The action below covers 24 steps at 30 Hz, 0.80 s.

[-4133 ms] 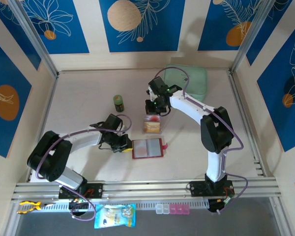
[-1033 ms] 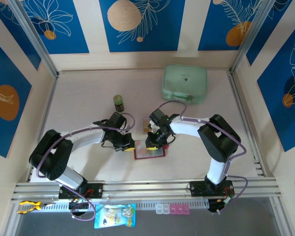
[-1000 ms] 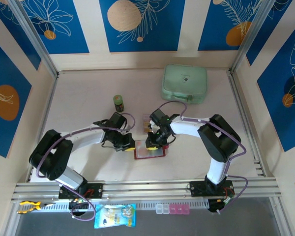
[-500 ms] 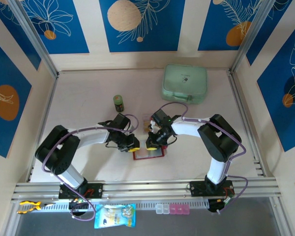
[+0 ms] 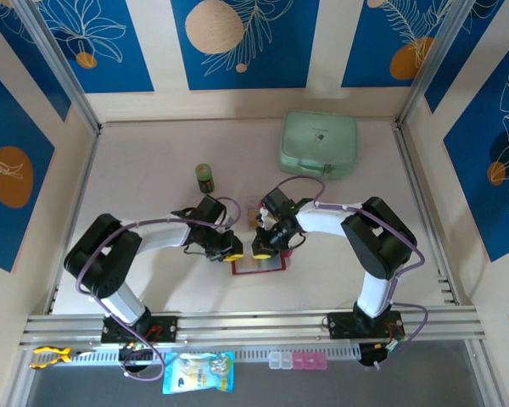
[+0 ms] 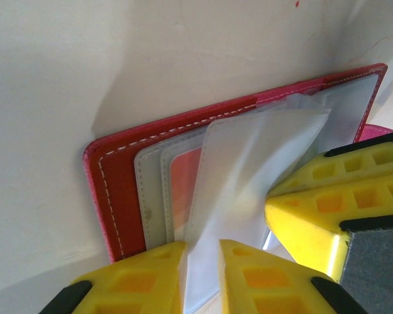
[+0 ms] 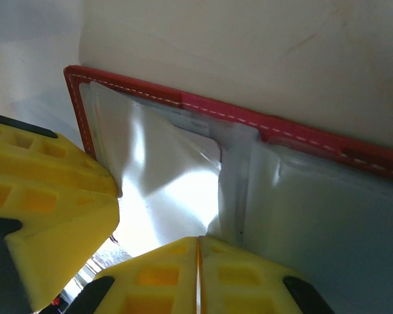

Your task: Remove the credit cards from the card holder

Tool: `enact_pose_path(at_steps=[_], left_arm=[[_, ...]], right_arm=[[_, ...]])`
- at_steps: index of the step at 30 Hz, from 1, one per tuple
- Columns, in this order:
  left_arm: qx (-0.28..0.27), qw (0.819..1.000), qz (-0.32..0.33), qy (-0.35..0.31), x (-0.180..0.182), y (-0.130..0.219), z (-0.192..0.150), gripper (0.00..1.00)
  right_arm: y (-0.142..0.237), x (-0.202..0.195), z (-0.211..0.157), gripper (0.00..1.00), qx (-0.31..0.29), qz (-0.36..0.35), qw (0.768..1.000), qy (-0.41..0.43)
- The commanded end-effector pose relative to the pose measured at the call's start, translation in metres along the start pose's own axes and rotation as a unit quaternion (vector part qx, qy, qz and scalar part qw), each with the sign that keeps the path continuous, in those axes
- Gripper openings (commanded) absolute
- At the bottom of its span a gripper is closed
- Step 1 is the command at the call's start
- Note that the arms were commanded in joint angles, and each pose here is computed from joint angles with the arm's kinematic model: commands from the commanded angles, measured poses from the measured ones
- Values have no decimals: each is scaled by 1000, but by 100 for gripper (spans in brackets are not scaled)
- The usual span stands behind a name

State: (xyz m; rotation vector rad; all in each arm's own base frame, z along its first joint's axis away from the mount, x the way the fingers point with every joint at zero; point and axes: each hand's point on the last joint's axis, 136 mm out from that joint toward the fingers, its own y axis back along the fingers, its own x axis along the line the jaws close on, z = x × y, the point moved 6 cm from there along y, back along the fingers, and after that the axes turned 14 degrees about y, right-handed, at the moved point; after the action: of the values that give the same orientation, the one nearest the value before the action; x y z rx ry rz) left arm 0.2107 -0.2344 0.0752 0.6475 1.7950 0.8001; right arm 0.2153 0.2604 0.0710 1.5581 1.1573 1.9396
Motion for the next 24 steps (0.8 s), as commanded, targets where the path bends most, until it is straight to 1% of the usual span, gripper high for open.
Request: enact_pose_path(at_steps=[1,7,15,17,20,24], left_arm=[[10,1000,0,1,-2,-6,-1,19],[10,1000,-8,-1,-6,-4,-1,16],[12,1000,-8,1,-6,-7,0,15],[13,1000,-3,5,-3,-8,0,15],[12,1000,2,7,-1,-8,0,15],[15,1000,3,7,0,-10,0,16]], right_arm=[[1,2,-4,10,4,7,1000,0],[-1,3,-5,10,7,6,1000,1],[-1,3,-5,10,6,4,1000,2],[4,5,-5,12,3,-3,1000,6],[12,8,-7,17,-4,-25,1000,12],[16,3,-12,18,-2,-48,999,5]])
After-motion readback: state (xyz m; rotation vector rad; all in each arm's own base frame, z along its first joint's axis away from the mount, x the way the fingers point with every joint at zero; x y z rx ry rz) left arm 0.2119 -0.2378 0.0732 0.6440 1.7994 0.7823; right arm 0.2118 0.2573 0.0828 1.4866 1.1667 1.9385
